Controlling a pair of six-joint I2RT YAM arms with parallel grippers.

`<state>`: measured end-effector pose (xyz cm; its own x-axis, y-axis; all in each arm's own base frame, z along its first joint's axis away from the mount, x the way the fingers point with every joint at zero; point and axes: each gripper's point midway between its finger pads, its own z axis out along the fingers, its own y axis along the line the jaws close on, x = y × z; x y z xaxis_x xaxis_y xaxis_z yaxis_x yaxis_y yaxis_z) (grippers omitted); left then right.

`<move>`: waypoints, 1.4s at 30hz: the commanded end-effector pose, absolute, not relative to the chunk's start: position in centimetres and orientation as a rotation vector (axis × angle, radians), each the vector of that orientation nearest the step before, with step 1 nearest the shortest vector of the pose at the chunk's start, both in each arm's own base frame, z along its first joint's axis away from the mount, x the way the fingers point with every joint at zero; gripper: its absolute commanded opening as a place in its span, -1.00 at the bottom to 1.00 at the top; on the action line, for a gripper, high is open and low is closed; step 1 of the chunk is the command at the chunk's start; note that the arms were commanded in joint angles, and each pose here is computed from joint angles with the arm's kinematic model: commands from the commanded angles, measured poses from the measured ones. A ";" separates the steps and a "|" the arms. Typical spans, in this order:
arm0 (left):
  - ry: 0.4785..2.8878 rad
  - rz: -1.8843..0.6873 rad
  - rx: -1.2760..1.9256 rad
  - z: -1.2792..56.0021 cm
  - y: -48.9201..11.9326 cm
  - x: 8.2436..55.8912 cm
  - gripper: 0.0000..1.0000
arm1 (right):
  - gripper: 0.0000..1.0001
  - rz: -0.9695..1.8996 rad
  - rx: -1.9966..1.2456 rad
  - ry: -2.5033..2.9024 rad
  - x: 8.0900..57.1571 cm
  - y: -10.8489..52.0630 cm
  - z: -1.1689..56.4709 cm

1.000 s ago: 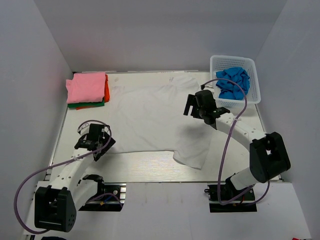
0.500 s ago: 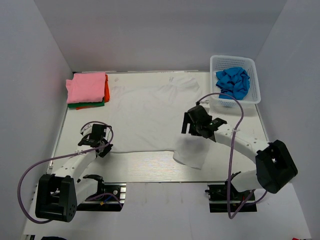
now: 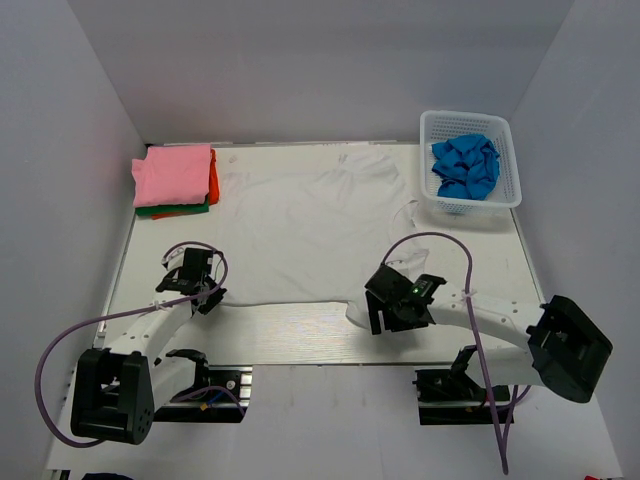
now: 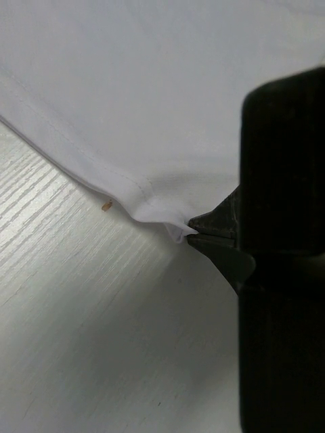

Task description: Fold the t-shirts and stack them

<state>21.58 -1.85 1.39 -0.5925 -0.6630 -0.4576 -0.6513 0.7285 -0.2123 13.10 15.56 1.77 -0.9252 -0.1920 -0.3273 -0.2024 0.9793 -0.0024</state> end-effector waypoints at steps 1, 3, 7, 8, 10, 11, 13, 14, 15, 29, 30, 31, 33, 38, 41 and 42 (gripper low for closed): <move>2.432 -0.075 -0.980 1.6 -2.5 21.8 -1.00 | 0.71 0.130 -0.287 2.789 12.6 16.6 1.8; 2.424 -0.081 -0.978 1.9 -2.6 22.1 -1.00 | 0.64 0.155 -0.319 2.819 12.1 16.9 1.1; 2.433 -0.074 -0.980 2.0 -2.5 21.9 -1.00 | 0.32 0.130 -0.328 2.853 11.6 16.8 -0.1; 2.433 -0.074 -0.980 2.0 -2.5 21.9 -1.00 | -0.11 0.110 -0.317 2.852 11.9 16.6 -0.2; 2.423 -0.082 -0.978 2.3 -2.5 22.0 -1.00 | -0.51 0.099 -0.299 2.838 12.4 16.8 0.1; 2.405 -0.094 -0.973 2.6 -2.6 22.4 -1.00 | -0.87 0.102 -0.300 2.815 13.1 17.2 0.7; 2.397 -0.099 -0.945 3.0 -2.6 22.8 -1.00 | -1.00 0.095 -0.284 2.782 14.2 17.8 2.0; 2.386 -0.107 -0.943 3.4 -2.6 23.2 -1.00 | -1.00 0.105 -0.275 2.770 14.6 18.1 2.5; 2.381 -0.122 -0.919 3.8 -2.8 23.6 -1.00 | -1.00 0.106 -0.263 2.738 15.5 18.3 3.3; 2.248 -0.075 -0.900 9.7 -2.2 31.4 -1.00 | -1.00 0.158 0.045 2.457 28.9 20.3 12.3; 2.258 -0.054 -0.905 9.3 -2.1 31.7 -1.00 | -1.00 0.154 0.073 2.438 30.1 19.7 12.6; 2.242 -0.052 -0.905 9.9 -2.0 32.5 -1.00 | -1.00 0.146 0.073 2.449 30.7 19.7 12.2; 2.229 -0.021 -0.912 10.2 -1.6 33.3 -1.00 | -1.00 0.137 0.104 2.417 33.0 19.0 13.4; 2.229 0.027 -0.932 9.4 -1.2 36.1 -1.00 | -1.00 0.203 0.147 2.425 37.3 19.2 13.3; 2.207 0.028 -0.952 9.6 -0.7 38.5 -1.00 | -1.00 0.210 0.152 2.448 40.3 19.6 12.4; 2.203 0.025 -0.952 9.5 -0.8 39.2 -1.00 | -1.00 0.209 0.142 2.451 40.9 19.6 12.2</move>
<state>36.14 -1.67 7.80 -0.5311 -0.6218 -0.5756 -0.6343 0.7422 -0.2164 37.73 18.53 11.29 -0.7890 0.1601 -0.5932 0.0909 0.9852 0.1450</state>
